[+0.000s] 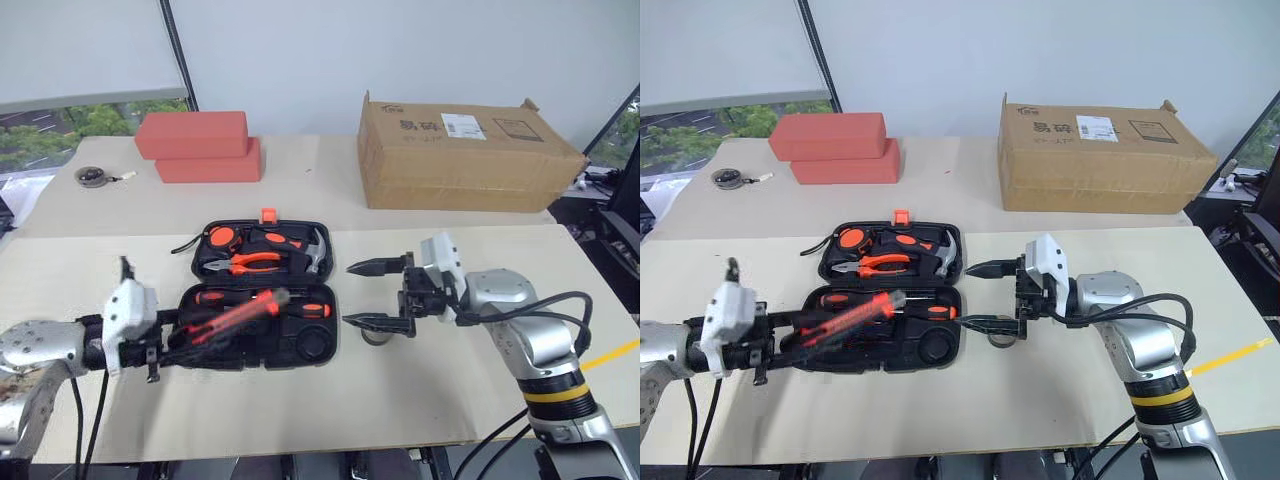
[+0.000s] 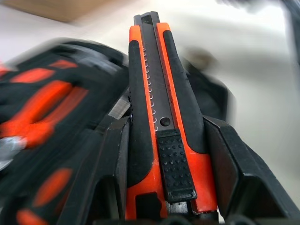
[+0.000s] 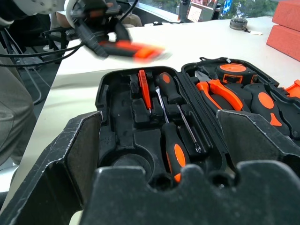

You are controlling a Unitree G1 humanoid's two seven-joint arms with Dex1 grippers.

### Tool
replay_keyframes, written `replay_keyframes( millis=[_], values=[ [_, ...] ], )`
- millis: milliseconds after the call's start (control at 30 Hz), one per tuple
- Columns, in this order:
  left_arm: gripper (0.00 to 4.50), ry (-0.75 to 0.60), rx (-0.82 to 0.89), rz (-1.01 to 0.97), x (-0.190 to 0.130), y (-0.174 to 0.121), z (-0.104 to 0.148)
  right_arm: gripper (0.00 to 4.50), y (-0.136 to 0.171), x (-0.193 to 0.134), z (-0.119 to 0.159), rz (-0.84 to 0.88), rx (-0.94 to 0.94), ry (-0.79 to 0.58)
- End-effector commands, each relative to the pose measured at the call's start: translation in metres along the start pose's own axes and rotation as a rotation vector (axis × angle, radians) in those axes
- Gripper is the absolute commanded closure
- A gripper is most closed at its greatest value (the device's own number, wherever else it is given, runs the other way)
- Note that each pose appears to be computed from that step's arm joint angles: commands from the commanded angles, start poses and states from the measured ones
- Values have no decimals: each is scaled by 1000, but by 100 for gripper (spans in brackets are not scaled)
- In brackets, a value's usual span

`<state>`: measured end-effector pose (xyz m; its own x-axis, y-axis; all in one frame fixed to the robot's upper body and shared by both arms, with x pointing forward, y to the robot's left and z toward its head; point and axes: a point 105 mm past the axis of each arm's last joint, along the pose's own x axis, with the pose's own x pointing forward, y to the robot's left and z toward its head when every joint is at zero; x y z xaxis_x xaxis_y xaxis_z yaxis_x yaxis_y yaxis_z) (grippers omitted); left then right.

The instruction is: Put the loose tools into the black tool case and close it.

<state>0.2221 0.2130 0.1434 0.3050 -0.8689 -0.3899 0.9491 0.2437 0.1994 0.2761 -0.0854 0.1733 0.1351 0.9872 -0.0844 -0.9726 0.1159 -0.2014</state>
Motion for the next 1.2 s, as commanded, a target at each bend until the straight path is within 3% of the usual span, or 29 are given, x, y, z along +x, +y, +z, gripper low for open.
replay_keyframes(
  millis=[33, 333, 600, 667, 700, 733, 833, 933, 1200],
  values=[
    [270, 118, 139, -129, -10, 6, -16, 0, 0, -6, 14, -12, -59, -40],
    [270, 187, 292, -235, -2, 35, -20, 0, 4, -2, 15, -26, -59, -58],
    [270, 198, 299, -303, 9, 36, -20, 0, 7, -1, 15, -38, -61, -59],
    [161, 205, 270, -314, 9, 34, -22, 0, 7, -1, 15, -43, -61, -58],
    [148, 202, 257, -312, 9, 33, -22, 0, 8, -1, 15, -44, -60, -58],
    [93, 200, 248, -310, 9, 33, -22, 0, 8, -1, 15, -45, -60, -57],
    [16, 194, 275, -279, 9, 36, -21, 0, 8, -2, 15, -47, -59, -55],
    [5, 150, 276, -227, 7, 43, -11, 0, 8, -2, 15, -46, -60, -54],
    [5, -181, 129, -92, 4, 55, 55, 0, 9, 0, 13, -40, -55, -57]
  ],
)
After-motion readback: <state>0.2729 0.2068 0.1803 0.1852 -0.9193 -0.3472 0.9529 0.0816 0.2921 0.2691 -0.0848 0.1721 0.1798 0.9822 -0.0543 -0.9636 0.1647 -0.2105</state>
